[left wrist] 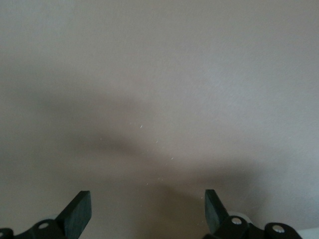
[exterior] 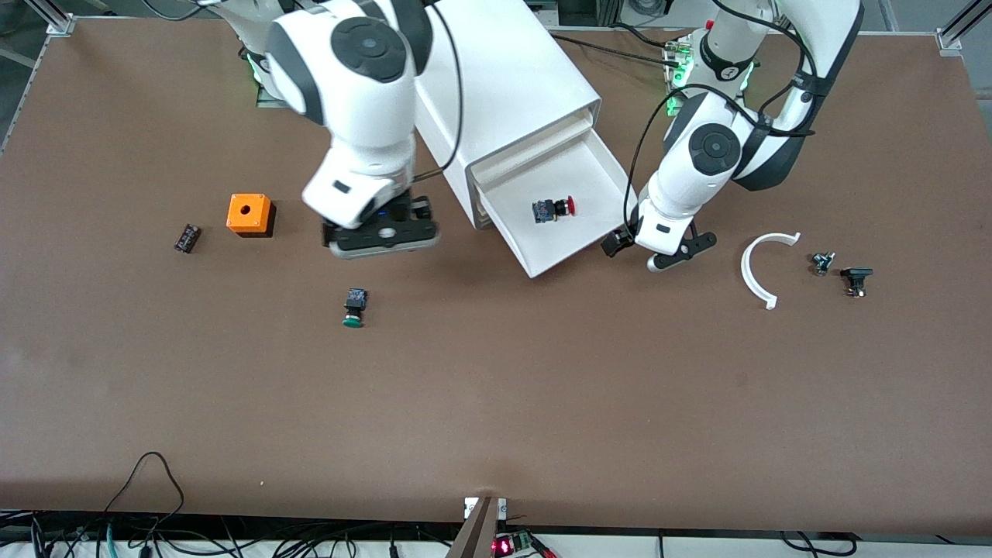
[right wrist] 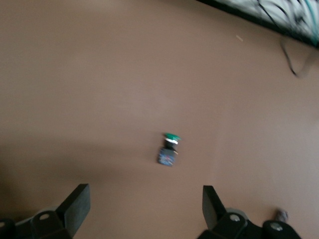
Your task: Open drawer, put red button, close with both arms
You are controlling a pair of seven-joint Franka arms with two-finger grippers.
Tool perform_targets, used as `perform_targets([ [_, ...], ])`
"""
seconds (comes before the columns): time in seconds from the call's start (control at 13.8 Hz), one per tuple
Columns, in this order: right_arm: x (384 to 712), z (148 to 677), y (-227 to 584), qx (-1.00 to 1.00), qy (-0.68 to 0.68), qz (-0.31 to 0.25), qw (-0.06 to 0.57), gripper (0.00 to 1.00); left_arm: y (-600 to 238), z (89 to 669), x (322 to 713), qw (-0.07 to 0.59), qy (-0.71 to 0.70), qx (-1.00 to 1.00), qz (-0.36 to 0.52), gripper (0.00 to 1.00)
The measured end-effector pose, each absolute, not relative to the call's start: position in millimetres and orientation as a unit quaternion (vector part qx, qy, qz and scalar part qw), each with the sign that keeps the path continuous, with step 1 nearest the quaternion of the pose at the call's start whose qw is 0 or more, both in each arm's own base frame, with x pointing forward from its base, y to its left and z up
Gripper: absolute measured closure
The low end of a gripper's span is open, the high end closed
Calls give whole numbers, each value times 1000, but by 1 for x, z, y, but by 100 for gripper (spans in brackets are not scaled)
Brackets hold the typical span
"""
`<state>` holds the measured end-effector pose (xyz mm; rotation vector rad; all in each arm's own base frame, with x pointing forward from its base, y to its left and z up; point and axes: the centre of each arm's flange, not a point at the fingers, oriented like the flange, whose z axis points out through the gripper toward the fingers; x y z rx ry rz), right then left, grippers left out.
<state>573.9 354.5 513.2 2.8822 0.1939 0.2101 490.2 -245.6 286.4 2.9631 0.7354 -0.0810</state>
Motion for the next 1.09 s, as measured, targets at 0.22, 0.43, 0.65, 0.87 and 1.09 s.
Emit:
perform_targets([
  [0.22,597,530,262,994,-41,35,92,0,-271,280,469,38,229,972,-38,0],
  [0.43,621,548,145,988,-137,22,71,0,-339,280,413,29,155,986,-60,0],
  [0.65,623,553,69,987,-144,13,72,0,-384,285,367,20,104,992,-66,0],
  [0.87,610,556,16,993,-104,-7,58,0,-386,285,365,18,102,992,-66,0],
  [1.09,583,563,-15,994,-93,-16,53,0,-365,296,395,32,134,989,-50,0],
])
